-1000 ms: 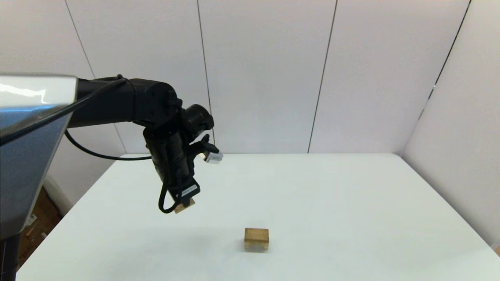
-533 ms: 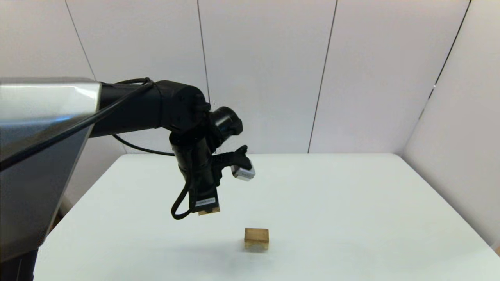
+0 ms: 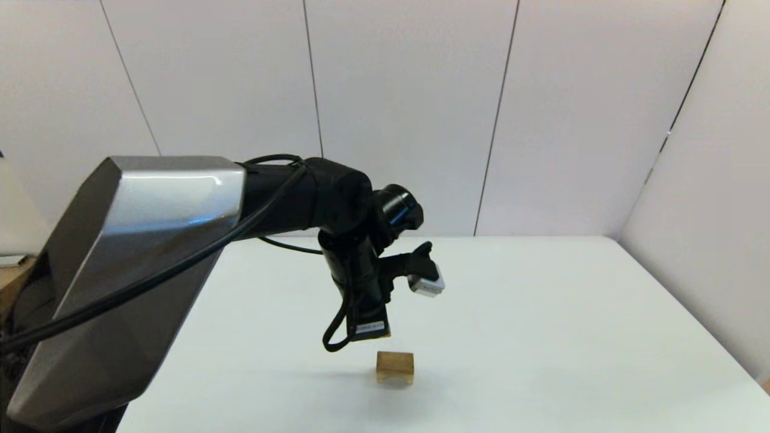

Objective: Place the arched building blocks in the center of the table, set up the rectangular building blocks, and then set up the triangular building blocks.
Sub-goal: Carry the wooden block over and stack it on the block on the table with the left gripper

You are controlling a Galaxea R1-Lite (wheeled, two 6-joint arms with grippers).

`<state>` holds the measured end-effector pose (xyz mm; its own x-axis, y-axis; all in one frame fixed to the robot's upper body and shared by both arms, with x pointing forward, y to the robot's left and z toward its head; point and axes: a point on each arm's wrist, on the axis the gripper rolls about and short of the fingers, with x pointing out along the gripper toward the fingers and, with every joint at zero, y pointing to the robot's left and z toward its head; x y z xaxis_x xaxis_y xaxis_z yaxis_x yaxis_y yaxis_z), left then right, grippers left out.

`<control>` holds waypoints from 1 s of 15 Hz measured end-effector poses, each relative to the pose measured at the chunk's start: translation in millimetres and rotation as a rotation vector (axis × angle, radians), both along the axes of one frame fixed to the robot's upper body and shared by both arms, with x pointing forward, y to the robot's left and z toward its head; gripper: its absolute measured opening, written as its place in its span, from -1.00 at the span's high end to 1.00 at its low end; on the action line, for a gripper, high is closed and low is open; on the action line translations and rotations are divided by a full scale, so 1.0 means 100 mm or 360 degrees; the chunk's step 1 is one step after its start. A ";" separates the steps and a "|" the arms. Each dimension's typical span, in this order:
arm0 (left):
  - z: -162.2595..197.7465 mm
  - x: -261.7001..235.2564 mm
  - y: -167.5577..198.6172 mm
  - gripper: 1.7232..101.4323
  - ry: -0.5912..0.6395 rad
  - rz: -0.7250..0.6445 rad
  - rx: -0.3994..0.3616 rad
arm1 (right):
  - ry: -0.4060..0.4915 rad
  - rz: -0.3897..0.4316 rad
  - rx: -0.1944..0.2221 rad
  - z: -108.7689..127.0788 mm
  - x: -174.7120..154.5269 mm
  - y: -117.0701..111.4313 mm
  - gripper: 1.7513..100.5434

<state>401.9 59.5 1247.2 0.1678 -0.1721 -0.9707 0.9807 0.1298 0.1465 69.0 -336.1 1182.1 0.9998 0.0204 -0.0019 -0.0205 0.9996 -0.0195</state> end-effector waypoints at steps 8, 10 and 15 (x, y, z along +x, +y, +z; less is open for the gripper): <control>-0.19 -0.05 -0.16 0.61 0.0034 -0.0134 0.0042 | 0.0000 0.0000 0.0000 0.00 0.00 0.00 -0.95; -0.22 -0.05 -0.17 0.61 0.0050 -0.0189 0.0038 | 0.0000 0.0000 0.0001 0.00 0.00 0.00 -0.95; -0.31 -0.05 -0.21 0.61 0.0105 -0.0321 0.0012 | 0.0000 0.0000 0.0001 0.00 0.00 0.00 -0.95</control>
<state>396.8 38.1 1216.0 0.0665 -0.1887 -0.9798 0.9942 -0.0708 0.0811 69.0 -336.1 1182.1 0.9998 0.0204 -0.0019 -0.0205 0.9996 -0.0191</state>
